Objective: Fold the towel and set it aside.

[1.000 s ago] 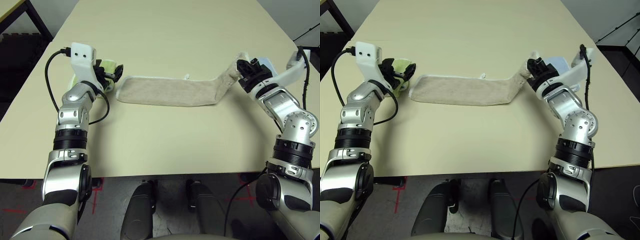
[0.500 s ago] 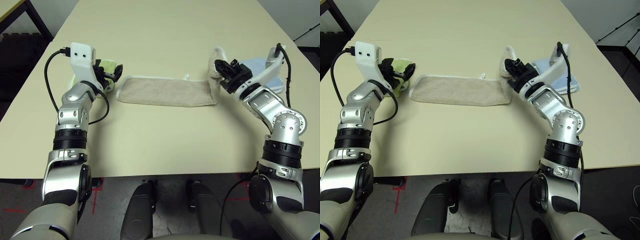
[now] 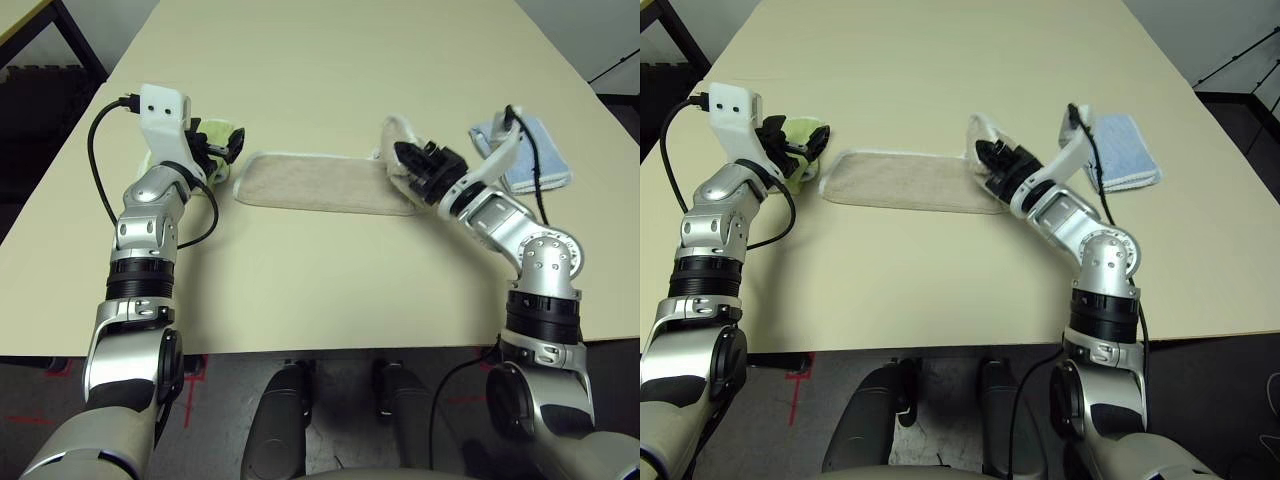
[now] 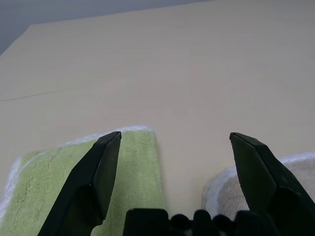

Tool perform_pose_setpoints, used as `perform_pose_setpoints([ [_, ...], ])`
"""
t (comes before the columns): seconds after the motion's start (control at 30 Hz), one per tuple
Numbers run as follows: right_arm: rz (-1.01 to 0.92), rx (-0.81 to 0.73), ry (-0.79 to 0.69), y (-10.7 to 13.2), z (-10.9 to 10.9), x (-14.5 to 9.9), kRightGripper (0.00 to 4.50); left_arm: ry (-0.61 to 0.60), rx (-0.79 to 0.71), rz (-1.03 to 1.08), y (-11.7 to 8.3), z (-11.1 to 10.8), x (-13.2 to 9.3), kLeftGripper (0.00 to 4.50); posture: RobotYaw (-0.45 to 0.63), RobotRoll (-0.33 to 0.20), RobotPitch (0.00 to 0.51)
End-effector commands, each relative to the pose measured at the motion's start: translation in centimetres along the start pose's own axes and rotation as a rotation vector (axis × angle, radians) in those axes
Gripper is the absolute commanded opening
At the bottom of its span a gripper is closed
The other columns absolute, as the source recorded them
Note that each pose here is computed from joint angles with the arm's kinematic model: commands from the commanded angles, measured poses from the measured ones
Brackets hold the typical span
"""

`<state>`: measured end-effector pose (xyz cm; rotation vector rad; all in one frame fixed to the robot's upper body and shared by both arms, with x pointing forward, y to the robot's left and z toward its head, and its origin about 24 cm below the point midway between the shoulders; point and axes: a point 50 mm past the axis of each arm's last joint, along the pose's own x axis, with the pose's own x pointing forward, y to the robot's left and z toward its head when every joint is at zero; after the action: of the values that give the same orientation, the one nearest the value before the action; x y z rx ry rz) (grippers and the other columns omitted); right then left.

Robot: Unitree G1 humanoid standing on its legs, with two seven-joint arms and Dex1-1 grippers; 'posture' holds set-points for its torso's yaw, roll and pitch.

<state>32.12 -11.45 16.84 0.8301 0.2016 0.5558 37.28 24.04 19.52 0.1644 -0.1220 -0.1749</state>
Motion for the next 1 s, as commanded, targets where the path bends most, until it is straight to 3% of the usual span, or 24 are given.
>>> perform_pose_setpoints([
  [0.03,0.004,0.006,0.034,0.0,-1.2,0.4,0.03,0.001,0.021,0.009,0.3,0.0,-0.2,4.5,0.1,0.0,0.163],
  [0.47,-0.062,0.014,0.084,-1.1,-3.0,1.5,0.03,0.002,0.031,0.017,0.5,0.1,-0.5,4.5,0.12,0.0,0.165],
  [0.67,-0.157,-0.001,0.057,-2.5,-2.7,1.4,1.93,0.002,0.03,0.015,0.4,0.0,-0.5,4.5,0.12,0.0,0.165],
  [0.87,-0.136,-0.011,0.054,-2.1,-2.4,1.4,4.22,0.002,0.028,0.01,0.3,0.0,-0.3,4.5,0.11,0.0,0.161],
  [0.9,-0.123,-0.012,0.054,-1.9,-2.3,1.5,4.47,0.002,0.028,0.009,0.3,0.0,-0.3,4.5,0.11,0.0,0.159],
  [1.0,-0.081,-0.024,0.06,-1.1,-2.1,1.7,4.47,0.0,0.027,0.009,0.3,0.0,-0.3,4.5,0.11,0.0,0.157],
])
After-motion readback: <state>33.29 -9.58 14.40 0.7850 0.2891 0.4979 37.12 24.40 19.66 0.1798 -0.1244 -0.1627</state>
